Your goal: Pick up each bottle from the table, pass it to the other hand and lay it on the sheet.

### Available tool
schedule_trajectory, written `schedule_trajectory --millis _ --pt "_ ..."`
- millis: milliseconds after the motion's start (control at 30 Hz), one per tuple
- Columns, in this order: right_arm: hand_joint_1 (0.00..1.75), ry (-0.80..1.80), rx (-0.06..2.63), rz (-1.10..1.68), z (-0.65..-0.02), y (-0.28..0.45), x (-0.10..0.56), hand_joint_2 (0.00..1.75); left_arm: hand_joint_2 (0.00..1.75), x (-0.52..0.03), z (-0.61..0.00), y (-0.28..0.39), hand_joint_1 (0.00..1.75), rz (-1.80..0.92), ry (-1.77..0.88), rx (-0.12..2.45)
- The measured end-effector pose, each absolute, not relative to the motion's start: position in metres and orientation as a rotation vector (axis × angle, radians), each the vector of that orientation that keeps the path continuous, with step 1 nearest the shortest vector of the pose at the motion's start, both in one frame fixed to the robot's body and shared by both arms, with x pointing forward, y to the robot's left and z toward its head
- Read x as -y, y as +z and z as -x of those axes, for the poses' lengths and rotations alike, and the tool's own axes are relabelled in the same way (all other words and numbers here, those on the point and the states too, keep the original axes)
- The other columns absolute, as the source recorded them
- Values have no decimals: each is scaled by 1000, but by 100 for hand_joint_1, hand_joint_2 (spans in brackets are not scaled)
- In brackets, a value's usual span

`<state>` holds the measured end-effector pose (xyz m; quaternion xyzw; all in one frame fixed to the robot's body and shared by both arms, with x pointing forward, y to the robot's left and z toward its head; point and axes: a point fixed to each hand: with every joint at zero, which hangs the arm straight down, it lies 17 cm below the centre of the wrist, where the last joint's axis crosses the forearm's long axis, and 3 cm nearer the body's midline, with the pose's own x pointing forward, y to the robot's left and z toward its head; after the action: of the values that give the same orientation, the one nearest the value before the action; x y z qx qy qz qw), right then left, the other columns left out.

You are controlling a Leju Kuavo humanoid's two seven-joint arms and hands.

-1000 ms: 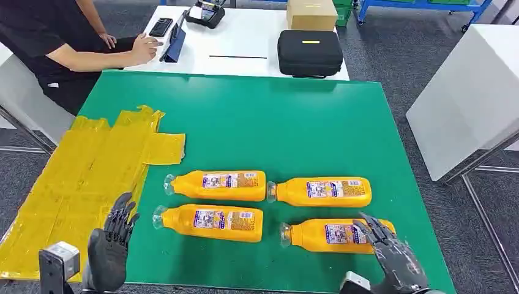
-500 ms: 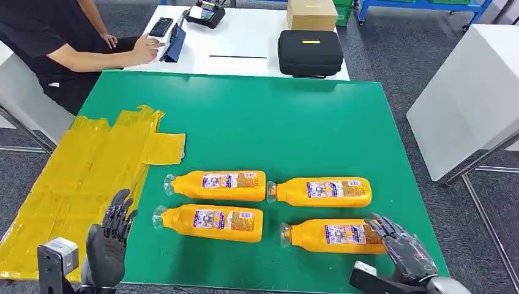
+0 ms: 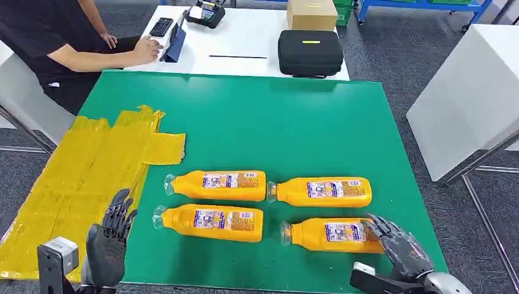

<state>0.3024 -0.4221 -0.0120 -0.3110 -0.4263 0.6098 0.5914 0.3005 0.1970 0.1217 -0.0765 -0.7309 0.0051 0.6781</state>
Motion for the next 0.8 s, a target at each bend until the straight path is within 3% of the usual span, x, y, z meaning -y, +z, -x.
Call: schedule_trajectory --millis 133,167,200,400,800 --pt "0 1461 944 715 -312 -22 423 175 0 -196 -306 123 0 172 8 1648" --pt "143 1480 919 718 -315 -27 423 175 0 -196 -307 123 0 172 6 1645" --pt "173 1494 897 713 -316 -32 423 175 0 -195 -309 123 0 173 5 1646" --pt "175 1578 784 612 -316 -58 426 175 0 -189 -315 121 0 185 -2 1637" --pt "175 1673 681 585 -322 -41 462 175 0 -186 -322 127 0 207 19 1674"
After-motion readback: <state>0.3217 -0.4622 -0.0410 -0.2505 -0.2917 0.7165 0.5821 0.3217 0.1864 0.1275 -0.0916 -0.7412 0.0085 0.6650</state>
